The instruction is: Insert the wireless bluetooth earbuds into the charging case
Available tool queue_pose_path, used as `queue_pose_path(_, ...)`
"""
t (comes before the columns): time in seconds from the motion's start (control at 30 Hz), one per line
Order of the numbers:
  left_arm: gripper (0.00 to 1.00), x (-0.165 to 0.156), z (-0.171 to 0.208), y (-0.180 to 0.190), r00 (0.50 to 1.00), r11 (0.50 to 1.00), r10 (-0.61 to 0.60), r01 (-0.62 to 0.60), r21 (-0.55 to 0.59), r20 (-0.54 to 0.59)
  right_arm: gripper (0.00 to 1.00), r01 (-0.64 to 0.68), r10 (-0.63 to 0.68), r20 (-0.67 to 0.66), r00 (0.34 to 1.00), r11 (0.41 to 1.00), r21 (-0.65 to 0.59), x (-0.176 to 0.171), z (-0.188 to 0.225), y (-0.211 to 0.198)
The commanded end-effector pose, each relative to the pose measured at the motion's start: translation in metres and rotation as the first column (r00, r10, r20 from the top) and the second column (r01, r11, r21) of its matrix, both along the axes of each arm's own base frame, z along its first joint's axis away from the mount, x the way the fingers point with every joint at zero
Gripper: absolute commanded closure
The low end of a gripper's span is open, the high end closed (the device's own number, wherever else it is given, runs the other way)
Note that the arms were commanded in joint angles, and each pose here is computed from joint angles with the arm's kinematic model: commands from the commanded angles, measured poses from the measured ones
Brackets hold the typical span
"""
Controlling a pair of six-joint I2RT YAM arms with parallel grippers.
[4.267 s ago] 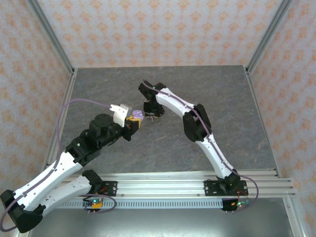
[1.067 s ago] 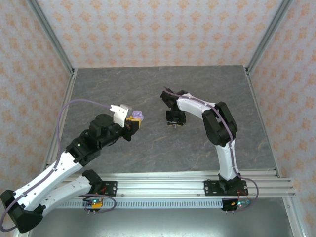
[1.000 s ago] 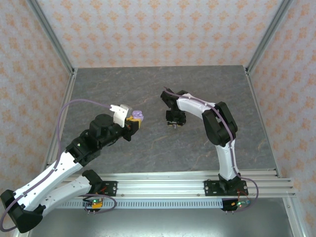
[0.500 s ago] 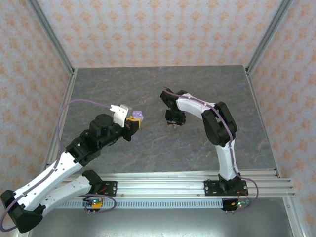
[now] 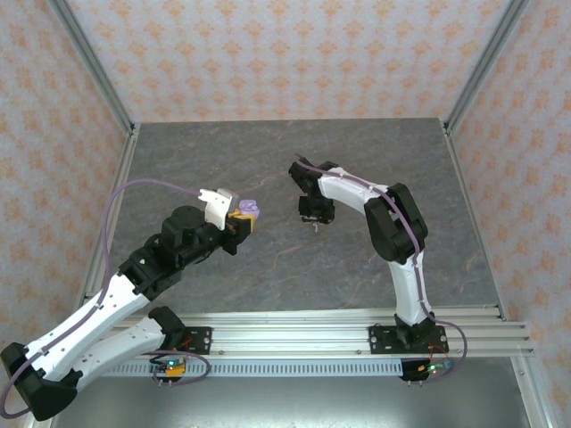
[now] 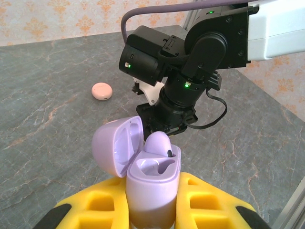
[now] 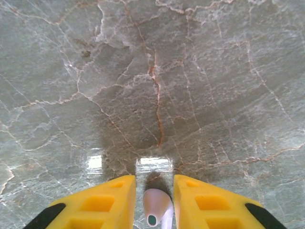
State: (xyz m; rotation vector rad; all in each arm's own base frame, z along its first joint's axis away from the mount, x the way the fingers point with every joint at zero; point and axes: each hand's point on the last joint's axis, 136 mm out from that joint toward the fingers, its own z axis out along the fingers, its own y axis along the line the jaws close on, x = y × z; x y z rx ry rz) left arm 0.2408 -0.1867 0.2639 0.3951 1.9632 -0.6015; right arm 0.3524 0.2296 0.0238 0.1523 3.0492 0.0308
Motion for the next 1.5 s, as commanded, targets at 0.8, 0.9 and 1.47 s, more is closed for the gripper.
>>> queue_pose_path(0.8, 0.84, 0.001, 0.009, 0.0, 1.0, 1.0, 0.007, -0.007, -0.022, 0.013, 0.72, -0.029, 0.027, -0.056, 0.998, 0.998, -0.047, -0.02, -0.008, -0.006)
queue_pose_path(0.9, 0.84, 0.001, 0.01, 0.0, 1.0, 1.0, 0.007, -0.007, -0.025, 0.013, 0.72, -0.028, 0.025, -0.053, 0.998, 0.998, -0.048, -0.02, -0.005, -0.007)
queue_pose_path(1.47, 0.84, 0.0, 0.011, -0.001, 1.0, 1.0, 0.006, -0.006, -0.03, 0.013, 0.75, -0.026, 0.024, -0.048, 0.999, 0.998, -0.053, -0.023, -0.002, -0.01)
